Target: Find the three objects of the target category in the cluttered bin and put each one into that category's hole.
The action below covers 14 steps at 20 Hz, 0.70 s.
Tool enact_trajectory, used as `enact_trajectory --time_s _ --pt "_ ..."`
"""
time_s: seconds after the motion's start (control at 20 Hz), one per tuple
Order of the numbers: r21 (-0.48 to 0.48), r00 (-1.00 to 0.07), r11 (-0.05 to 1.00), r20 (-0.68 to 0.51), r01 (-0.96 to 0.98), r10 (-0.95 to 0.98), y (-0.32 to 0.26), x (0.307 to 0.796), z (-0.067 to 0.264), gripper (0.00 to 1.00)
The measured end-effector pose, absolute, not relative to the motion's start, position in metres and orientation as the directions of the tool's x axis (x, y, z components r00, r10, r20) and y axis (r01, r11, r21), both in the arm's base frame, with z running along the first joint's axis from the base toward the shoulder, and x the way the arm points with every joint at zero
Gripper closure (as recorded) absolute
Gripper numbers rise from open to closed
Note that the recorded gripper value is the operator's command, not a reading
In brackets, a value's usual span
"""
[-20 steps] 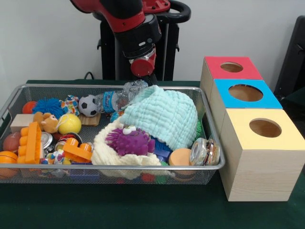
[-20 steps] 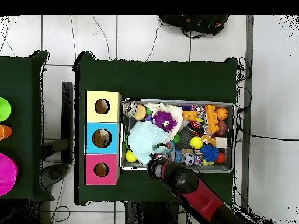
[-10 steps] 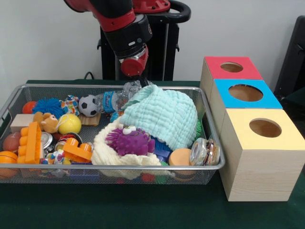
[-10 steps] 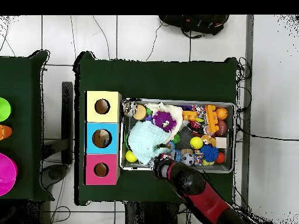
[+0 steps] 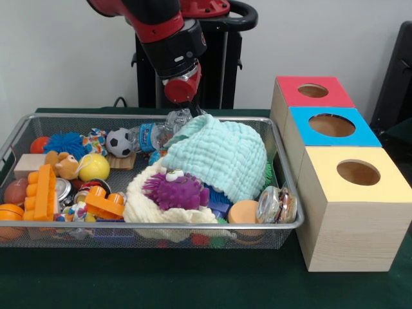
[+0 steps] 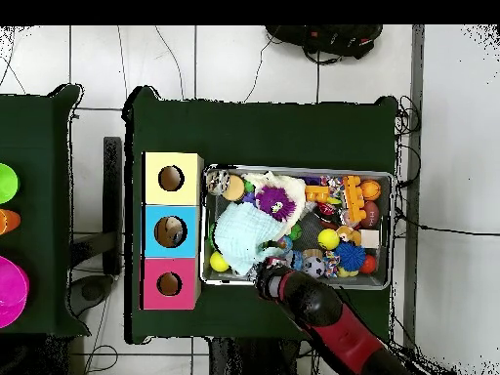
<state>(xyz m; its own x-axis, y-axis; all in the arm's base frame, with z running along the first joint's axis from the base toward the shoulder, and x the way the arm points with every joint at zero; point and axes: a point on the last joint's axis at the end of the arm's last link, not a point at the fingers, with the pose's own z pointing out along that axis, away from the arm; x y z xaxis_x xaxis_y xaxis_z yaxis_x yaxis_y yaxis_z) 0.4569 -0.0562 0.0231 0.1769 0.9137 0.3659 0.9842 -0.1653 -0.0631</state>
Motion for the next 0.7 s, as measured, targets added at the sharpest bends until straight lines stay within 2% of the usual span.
enact_trajectory --time_s 0.65,0.7 --pt "-0.06 0.198 -0.189 0.363 0.98 0.91 -0.069 0.452 0.031 1.0" --pt "-0.056 0.198 -0.191 0.358 0.98 0.912 -0.075 0.451 0.041 0.0"
